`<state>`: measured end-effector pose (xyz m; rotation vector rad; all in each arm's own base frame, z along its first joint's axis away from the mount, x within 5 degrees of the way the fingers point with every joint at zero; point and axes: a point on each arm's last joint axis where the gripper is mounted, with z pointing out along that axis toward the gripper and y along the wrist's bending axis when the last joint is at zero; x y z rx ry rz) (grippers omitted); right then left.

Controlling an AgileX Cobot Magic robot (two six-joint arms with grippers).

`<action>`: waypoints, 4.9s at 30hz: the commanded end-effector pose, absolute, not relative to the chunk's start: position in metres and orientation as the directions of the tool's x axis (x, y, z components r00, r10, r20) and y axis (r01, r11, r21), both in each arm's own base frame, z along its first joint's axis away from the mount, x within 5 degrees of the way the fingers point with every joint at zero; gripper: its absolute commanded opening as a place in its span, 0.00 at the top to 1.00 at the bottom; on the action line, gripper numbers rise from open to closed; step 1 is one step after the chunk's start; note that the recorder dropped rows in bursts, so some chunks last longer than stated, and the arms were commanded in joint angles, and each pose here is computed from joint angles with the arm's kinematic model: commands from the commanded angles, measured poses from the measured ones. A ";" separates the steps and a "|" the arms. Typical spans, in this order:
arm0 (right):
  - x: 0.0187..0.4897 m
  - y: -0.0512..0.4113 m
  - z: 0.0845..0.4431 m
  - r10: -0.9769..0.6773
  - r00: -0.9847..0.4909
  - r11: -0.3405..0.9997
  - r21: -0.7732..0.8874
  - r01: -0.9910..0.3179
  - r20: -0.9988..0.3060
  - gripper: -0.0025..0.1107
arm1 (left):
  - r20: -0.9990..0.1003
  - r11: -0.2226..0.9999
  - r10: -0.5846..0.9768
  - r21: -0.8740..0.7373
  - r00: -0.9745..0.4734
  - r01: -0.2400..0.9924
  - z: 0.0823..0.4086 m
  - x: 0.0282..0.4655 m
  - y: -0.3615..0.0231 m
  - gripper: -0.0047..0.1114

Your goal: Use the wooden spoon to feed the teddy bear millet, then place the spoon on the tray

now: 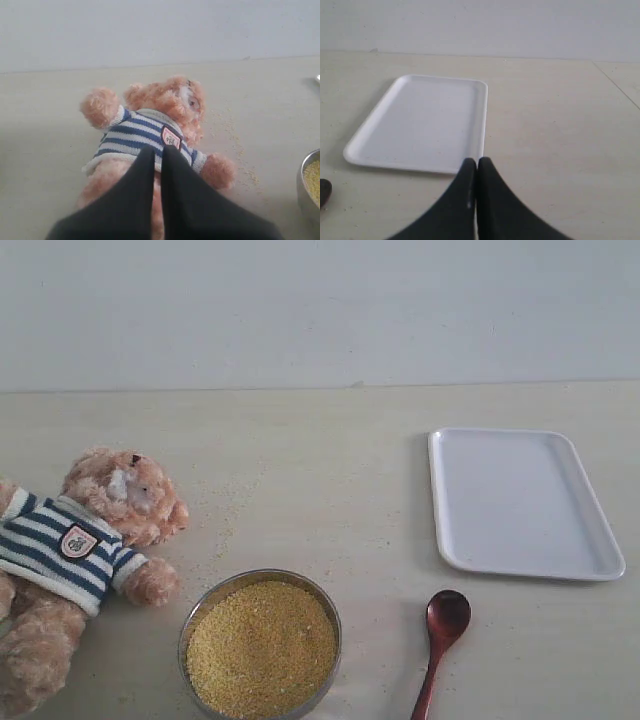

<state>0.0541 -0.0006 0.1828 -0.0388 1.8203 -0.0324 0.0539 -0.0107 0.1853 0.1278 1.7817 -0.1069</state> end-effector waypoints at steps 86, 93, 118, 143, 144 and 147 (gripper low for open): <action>0.054 -0.001 0.184 -0.046 -0.237 0.999 -0.046 -0.006 -0.970 0.98 | -0.213 0.962 0.271 0.095 -0.939 0.256 0.204 0.298 -0.008 0.02; 0.054 -0.001 0.184 -0.046 -0.237 0.999 -0.046 -0.006 -0.970 0.98 | -0.217 0.974 0.224 0.031 -0.950 0.223 0.168 0.316 -0.014 0.02; 0.054 -0.001 0.184 -0.046 -0.237 0.999 -0.046 -0.006 -0.970 0.98 | -0.361 0.989 0.125 -0.031 -0.924 0.146 0.186 0.322 -0.020 0.92; 0.054 -0.001 0.184 -0.046 -0.237 0.999 -0.046 -0.006 -0.970 0.98 | -0.753 0.928 -0.113 -0.314 -0.648 0.203 0.278 0.188 -0.038 0.92; 0.054 -0.001 0.184 -0.046 -0.237 0.999 -0.046 -0.006 -0.970 0.98 | -0.761 0.928 -0.143 -0.325 -0.633 0.182 0.277 0.188 -0.037 0.92; 0.054 -0.001 0.184 -0.046 -0.237 0.999 -0.046 -0.006 -0.970 0.98 | -0.777 0.934 -0.195 -0.334 -0.599 0.129 0.271 0.189 -0.032 0.92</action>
